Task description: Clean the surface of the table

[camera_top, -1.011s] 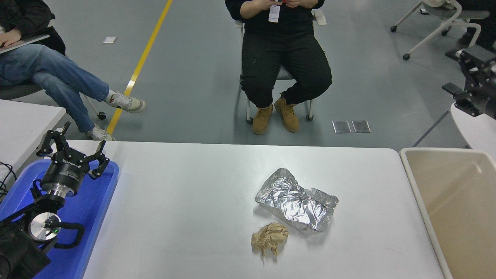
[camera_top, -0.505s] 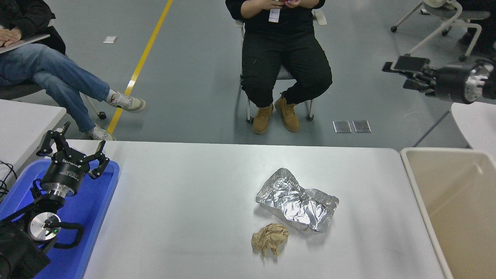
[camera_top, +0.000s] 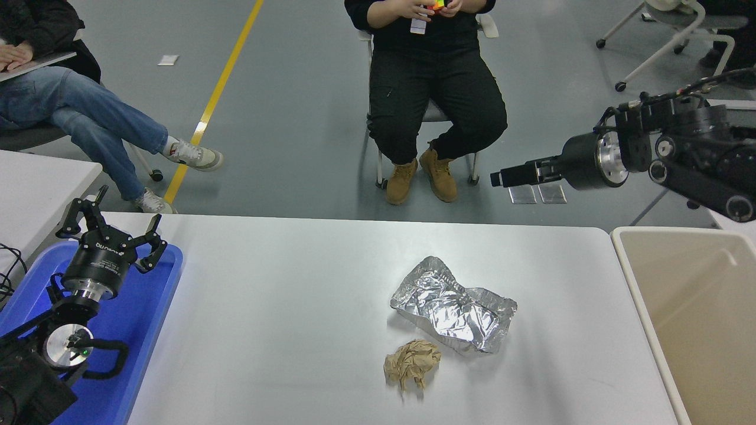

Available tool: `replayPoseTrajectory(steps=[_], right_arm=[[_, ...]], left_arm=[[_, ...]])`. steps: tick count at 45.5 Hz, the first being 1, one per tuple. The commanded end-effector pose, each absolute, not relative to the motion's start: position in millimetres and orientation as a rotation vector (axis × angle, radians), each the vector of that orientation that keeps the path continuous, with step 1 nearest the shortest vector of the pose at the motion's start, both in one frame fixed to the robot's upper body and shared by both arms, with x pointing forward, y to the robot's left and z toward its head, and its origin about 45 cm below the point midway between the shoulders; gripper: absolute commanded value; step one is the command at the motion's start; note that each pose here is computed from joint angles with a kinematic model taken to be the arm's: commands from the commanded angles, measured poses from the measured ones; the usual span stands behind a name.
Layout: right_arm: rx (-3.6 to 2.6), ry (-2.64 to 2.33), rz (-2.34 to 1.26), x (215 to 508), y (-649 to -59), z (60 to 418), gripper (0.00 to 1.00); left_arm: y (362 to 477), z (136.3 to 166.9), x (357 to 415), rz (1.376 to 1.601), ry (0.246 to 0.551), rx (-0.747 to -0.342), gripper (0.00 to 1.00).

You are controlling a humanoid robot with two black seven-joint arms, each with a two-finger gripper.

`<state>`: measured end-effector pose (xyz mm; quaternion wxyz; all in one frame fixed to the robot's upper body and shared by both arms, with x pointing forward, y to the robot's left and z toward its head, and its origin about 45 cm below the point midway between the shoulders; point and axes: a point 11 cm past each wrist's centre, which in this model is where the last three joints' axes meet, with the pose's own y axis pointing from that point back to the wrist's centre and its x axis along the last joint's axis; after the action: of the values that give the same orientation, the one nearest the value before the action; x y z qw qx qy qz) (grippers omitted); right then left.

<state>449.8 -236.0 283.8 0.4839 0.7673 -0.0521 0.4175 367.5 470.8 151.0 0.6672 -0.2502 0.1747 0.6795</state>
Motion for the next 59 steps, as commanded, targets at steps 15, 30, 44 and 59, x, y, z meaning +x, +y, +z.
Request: replayPoseTrajectory(steps=[15,30,44,59], right_arm=[[1.797,0.13,1.041,428,-197,198,0.99],[1.792,0.203,1.069,410,-179,152,0.99],[1.725,0.125,1.13,421,-187,127,0.99],[1.716,0.085,1.144,419,-193,112,0.98]], left_arm=[[470.7,151.0,367.5,1.533,0.394,-0.565,1.0],[470.7,151.0,367.5,1.533,0.394,-0.565,1.0],[470.7,151.0,367.5,1.533,0.394,-0.565,1.0],[470.7,151.0,367.5,1.533,0.394,-0.565,1.0]])
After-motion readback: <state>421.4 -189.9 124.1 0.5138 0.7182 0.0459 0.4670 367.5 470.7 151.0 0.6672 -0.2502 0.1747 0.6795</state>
